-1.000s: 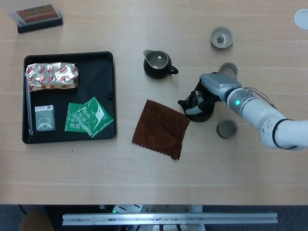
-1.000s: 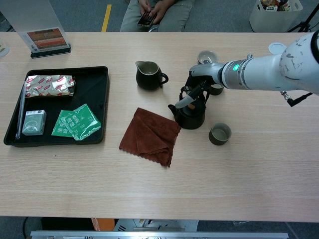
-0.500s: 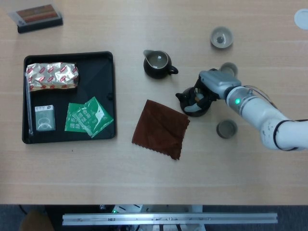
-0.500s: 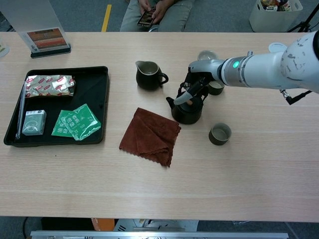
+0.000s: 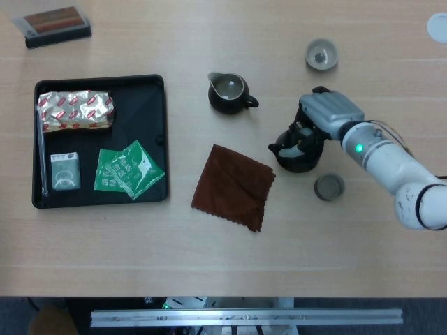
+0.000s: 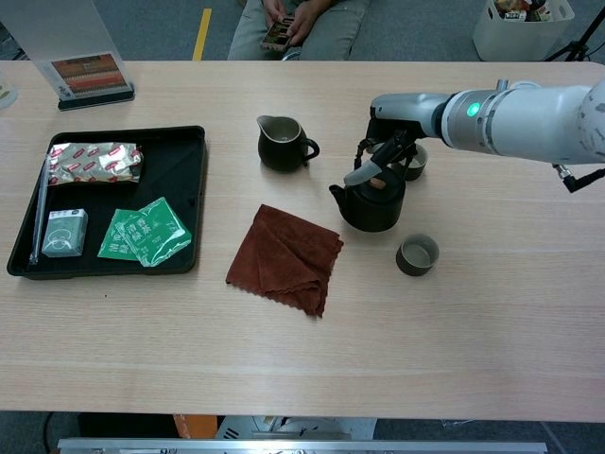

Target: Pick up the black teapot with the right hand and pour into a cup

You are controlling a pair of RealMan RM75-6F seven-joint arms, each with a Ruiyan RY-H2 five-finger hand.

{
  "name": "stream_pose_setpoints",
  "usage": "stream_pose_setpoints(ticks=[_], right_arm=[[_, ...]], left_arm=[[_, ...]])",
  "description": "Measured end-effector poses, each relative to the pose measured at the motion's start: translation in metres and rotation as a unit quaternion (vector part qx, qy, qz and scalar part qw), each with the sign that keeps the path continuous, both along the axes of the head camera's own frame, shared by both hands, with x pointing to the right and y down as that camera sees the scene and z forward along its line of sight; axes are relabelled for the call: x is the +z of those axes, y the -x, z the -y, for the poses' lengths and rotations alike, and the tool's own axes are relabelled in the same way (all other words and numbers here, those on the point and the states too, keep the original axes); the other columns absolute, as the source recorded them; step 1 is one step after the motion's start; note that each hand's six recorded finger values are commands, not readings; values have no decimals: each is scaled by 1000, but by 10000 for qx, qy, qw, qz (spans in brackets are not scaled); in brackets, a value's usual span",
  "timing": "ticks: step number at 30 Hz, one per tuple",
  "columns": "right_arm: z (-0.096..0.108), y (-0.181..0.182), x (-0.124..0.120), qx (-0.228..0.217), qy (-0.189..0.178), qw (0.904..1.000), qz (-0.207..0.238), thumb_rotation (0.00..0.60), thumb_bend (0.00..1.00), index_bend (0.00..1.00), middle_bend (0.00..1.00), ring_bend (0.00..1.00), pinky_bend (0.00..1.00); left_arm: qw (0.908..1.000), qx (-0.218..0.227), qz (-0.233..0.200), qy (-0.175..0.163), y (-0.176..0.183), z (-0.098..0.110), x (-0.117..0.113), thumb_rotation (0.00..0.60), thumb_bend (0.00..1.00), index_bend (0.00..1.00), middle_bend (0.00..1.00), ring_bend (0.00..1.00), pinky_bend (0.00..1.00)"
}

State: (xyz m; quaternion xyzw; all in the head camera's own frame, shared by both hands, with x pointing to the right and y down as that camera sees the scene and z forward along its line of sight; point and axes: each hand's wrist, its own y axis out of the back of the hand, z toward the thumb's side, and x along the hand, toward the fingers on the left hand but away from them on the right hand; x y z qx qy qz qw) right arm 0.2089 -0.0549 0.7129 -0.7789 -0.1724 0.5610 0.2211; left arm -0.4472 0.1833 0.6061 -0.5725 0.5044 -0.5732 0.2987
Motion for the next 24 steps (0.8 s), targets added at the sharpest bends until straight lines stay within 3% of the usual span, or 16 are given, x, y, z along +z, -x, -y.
stream_pose_setpoints(ticks=[6, 8, 10, 13, 21, 24], right_arm=[[2, -6, -3, -65, -226, 9997, -117, 390, 0, 998, 941, 897, 54], [1, -6, -2, -42, -240, 9996, -108, 334, 0, 999, 941, 897, 54], [-1, -5, -2, 38, -198, 9998, -37, 242, 0, 999, 941, 896, 55], [-5, -5, 1, 35, -181, 9998, -36, 188, 0, 999, 941, 894, 58], [-1, -4, -4, -32, -262, 9995, -142, 177, 6, 1000, 941, 893, 58], [-1, -4, -5, -60, -307, 9994, -163, 177, 76, 1000, 941, 893, 58]], left_arm=[[10000, 22, -8, -1, -2, 1, 0, 600, 217, 0, 0, 0, 0], [10000, 22, -10, 4, -2, 1, 1, 600, 217, 0, 0, 0, 0], [10000, 16, -12, 5, -2, 0, 1, 600, 217, 0, 0, 0, 0], [10000, 5, -25, 12, -1, 0, 1, 600, 217, 0, 0, 0, 0], [10000, 2, -16, 27, 0, 0, 2, 600, 217, 0, 0, 0, 0], [10000, -2, -18, 17, 0, 0, 2, 600, 218, 0, 0, 0, 0]])
